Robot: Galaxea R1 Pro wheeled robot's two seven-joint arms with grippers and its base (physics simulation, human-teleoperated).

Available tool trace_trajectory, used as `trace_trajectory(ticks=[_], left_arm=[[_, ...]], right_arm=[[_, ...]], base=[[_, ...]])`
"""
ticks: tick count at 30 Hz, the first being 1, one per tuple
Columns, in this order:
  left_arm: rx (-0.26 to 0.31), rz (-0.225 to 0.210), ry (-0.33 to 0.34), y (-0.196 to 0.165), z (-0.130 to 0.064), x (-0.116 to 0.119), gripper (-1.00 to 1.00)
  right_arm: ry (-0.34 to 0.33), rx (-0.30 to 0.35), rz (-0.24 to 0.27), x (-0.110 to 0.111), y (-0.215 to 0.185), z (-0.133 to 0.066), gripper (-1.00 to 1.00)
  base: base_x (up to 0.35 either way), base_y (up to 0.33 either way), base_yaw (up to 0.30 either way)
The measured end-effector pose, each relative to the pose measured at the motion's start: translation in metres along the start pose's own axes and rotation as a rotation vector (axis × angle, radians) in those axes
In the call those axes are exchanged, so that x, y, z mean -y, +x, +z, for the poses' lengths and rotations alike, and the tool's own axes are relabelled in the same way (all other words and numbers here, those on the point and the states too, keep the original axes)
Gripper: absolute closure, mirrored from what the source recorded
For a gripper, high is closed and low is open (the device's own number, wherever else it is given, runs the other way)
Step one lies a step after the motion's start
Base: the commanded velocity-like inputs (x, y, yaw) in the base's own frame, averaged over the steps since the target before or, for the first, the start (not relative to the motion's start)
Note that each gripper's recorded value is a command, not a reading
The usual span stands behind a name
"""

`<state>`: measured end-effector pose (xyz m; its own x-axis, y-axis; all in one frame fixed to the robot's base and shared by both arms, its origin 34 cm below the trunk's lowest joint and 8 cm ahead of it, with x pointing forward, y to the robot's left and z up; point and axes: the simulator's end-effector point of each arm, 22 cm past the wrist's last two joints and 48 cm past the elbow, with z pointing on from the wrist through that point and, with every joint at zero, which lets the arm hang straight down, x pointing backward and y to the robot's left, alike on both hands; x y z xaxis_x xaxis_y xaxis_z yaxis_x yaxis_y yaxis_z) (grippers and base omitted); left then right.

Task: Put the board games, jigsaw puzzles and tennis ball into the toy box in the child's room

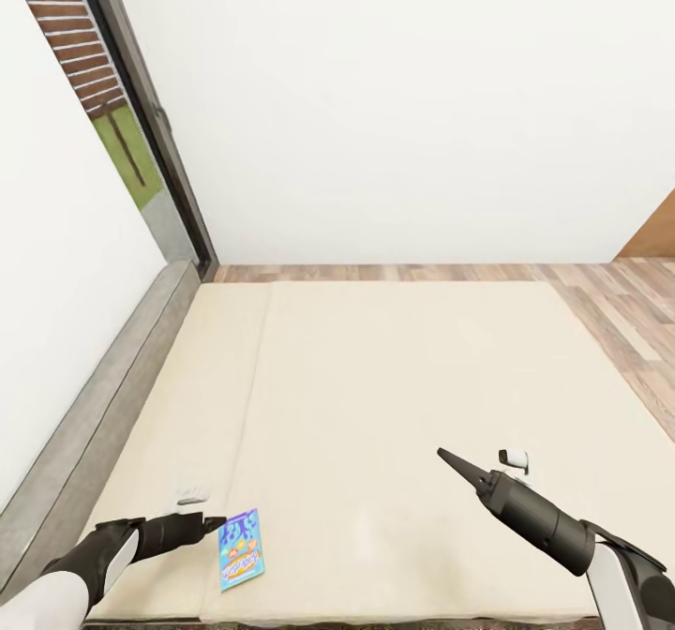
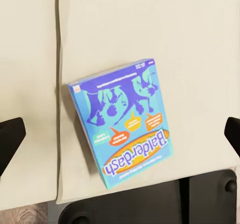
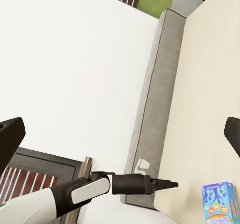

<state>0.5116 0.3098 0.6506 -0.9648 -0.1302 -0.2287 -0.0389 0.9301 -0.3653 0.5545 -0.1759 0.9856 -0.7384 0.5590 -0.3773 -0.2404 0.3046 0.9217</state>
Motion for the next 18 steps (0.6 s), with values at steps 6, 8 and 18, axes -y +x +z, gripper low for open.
trace_trajectory(ticks=[6,8,18], left_arm=[[0.007,0.006,0.0,0.001,0.003,-0.001,-1.0],[0.007,0.006,-0.001,0.002,0.004,-0.001,-1.0],[-0.004,0.003,-0.002,0.008,0.008,-0.003,-1.0]], right_arm=[[0.009,-0.003,0.007,0.005,0.001,-0.001,-1.0],[0.01,-0.003,0.009,0.006,0.001,-0.002,-1.0],[0.02,-0.008,0.021,0.013,0.004,-0.001,-1.0]], base=[[0.0,0.0,0.0],[0.0,0.0,0.0],[0.0,0.0,0.0]])
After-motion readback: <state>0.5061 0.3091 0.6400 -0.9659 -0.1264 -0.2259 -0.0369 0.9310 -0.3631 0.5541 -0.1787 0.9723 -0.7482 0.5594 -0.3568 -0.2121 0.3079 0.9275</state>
